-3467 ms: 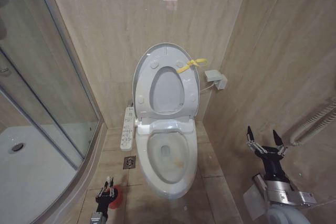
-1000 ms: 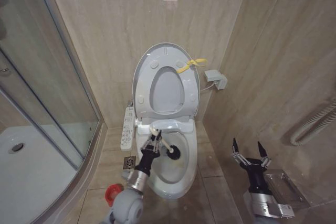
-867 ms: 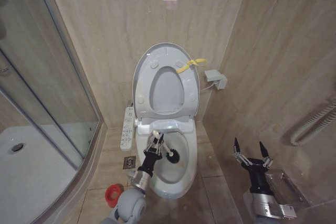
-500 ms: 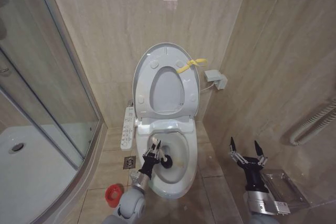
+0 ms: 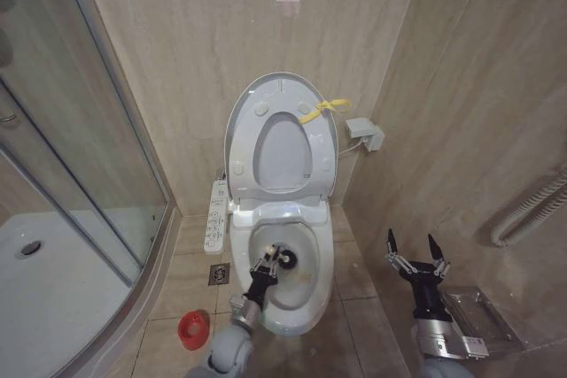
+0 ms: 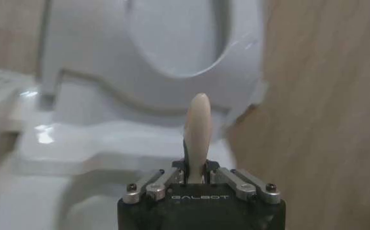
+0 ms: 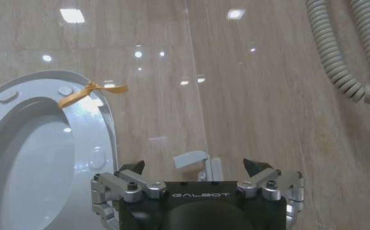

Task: Open the toilet lid, clean the toilet bowl with a toilet brush, close the toilet lid, and flush.

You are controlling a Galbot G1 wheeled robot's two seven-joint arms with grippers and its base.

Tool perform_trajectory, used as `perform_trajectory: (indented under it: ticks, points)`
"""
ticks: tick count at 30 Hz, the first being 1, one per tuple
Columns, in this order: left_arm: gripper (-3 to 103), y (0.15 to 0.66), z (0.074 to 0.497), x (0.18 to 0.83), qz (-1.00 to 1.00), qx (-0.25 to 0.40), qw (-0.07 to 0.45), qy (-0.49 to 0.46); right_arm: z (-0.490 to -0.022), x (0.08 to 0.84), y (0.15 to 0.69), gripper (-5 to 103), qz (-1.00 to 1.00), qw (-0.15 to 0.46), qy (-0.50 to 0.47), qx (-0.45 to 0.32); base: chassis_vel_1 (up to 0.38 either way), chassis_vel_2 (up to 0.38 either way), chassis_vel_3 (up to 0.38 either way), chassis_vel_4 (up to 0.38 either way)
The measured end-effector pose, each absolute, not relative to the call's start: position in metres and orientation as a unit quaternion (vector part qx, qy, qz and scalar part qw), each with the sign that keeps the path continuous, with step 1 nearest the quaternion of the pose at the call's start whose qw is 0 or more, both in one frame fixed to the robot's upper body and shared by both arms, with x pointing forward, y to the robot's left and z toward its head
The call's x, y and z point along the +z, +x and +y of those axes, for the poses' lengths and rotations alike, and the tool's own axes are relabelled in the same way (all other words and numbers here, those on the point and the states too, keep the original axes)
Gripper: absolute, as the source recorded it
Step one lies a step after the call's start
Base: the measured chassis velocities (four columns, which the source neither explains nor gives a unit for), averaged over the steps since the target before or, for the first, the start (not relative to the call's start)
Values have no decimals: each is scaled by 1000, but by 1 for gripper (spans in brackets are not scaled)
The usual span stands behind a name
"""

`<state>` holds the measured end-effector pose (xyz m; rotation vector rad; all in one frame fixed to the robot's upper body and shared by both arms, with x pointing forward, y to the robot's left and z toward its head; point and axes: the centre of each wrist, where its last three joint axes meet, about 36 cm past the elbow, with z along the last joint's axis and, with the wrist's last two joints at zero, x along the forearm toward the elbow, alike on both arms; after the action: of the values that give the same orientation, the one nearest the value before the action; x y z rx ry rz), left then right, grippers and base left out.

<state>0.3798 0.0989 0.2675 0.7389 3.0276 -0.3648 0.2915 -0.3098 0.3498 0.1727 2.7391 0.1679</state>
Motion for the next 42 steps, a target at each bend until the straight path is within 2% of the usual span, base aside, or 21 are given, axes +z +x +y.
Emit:
perform_trajectory:
  ticks: [7, 12, 19, 33, 37, 42]
  points:
    - [17, 352, 89, 282, 952, -141, 14, 270, -312, 350, 292, 100, 977, 194, 62, 58, 0, 0, 0, 0]
    - [19, 340, 93, 262, 959, -117, -21, 256, -312, 352, 292, 100, 977, 195, 61, 58, 0, 0, 0, 0]
    - [19, 350, 101, 242, 967, -94, -55, 229, -311, 355, 291, 100, 977, 198, 57, 59, 0, 0, 0, 0]
    - [19, 294, 100, 328, 958, -103, -22, 267, -311, 360, 287, 100, 976, 201, 53, 58, 0, 0, 0, 0]
    - [18, 296, 107, 318, 962, -80, -56, 253, -309, 361, 285, 100, 976, 204, 55, 60, 0, 0, 0, 0]
    - [18, 313, 103, 296, 964, -80, -102, 231, -307, 361, 287, 100, 976, 204, 49, 60, 0, 0, 0, 0]
